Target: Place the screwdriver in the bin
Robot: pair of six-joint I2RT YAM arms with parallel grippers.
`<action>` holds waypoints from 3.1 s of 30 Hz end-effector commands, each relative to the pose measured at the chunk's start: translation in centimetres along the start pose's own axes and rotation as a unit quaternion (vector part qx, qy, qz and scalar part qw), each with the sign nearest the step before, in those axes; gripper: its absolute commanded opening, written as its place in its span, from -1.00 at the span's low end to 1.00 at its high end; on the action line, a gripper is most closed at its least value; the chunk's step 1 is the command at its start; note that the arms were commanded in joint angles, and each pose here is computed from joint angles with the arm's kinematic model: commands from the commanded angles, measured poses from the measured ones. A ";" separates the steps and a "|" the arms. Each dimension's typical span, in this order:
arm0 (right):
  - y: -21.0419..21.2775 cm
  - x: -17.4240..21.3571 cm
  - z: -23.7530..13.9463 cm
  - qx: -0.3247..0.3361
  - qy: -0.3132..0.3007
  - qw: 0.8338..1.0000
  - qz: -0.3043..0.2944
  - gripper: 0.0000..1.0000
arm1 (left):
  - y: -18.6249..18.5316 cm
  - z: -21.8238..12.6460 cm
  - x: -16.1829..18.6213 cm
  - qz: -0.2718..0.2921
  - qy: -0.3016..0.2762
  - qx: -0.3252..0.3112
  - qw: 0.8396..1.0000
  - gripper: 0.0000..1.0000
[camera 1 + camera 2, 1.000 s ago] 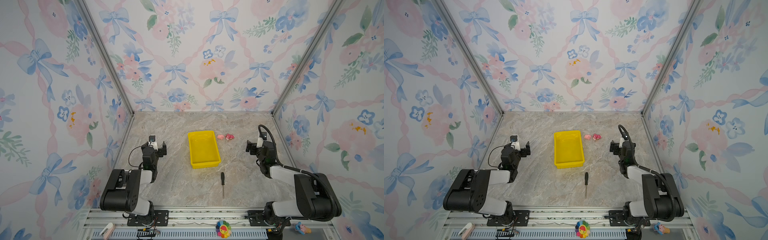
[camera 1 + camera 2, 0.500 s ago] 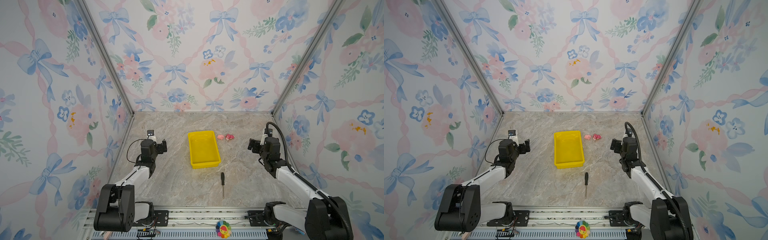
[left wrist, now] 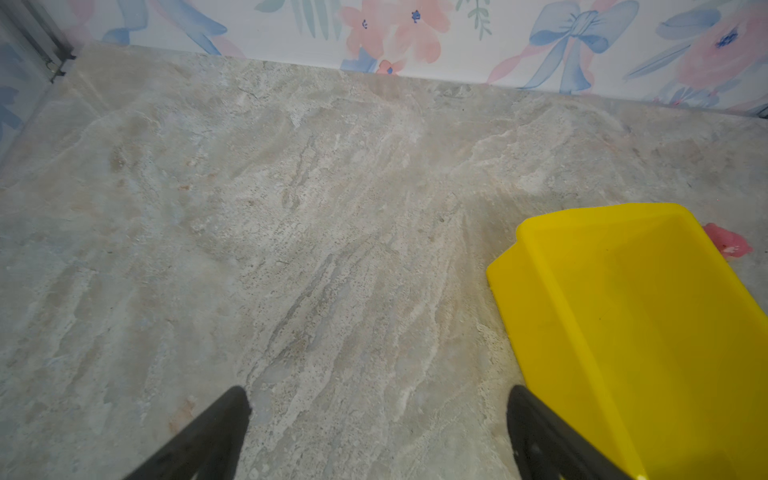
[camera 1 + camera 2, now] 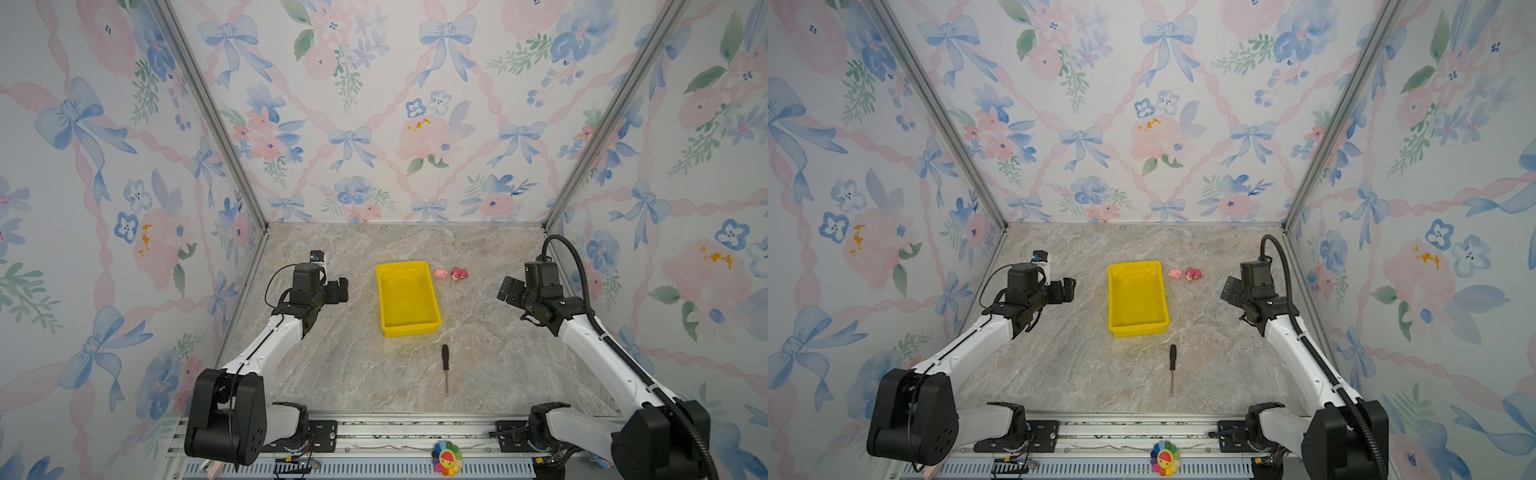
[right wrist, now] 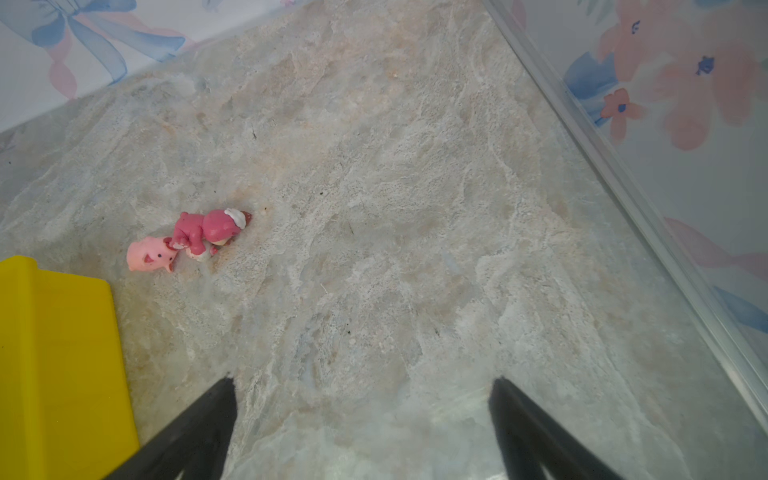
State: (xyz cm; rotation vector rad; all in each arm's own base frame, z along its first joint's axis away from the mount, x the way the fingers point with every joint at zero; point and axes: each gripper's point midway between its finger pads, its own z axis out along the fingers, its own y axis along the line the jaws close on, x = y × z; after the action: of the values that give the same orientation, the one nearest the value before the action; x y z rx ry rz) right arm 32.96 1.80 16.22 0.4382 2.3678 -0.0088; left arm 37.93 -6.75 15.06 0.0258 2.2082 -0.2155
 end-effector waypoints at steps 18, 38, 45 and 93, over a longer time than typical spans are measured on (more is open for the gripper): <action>7.8 12.3 -2.8 -0.100 0.162 0.974 -0.127 0.93 | -6.1 -1.9 1.0 -0.027 0.071 0.135 0.988 0.95; 12.6 20.3 -0.7 -0.135 0.226 0.950 -0.169 0.87 | -7.6 -3.9 3.5 -0.045 0.074 0.138 0.987 0.95; 12.8 21.6 -0.2 -0.122 0.232 0.947 -0.185 0.54 | -7.2 -4.4 4.5 -0.048 0.073 0.132 0.987 0.95; 11.4 23.9 1.2 -0.082 0.240 0.943 -0.214 -0.40 | -19.3 -11.7 10.0 0.054 0.124 0.344 0.929 0.95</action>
State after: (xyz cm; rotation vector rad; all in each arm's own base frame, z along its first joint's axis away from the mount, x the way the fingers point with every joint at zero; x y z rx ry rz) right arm 22.25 20.45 1.97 -0.1363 2.8231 0.1525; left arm 20.72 -24.74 17.46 0.6108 2.2381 -0.9994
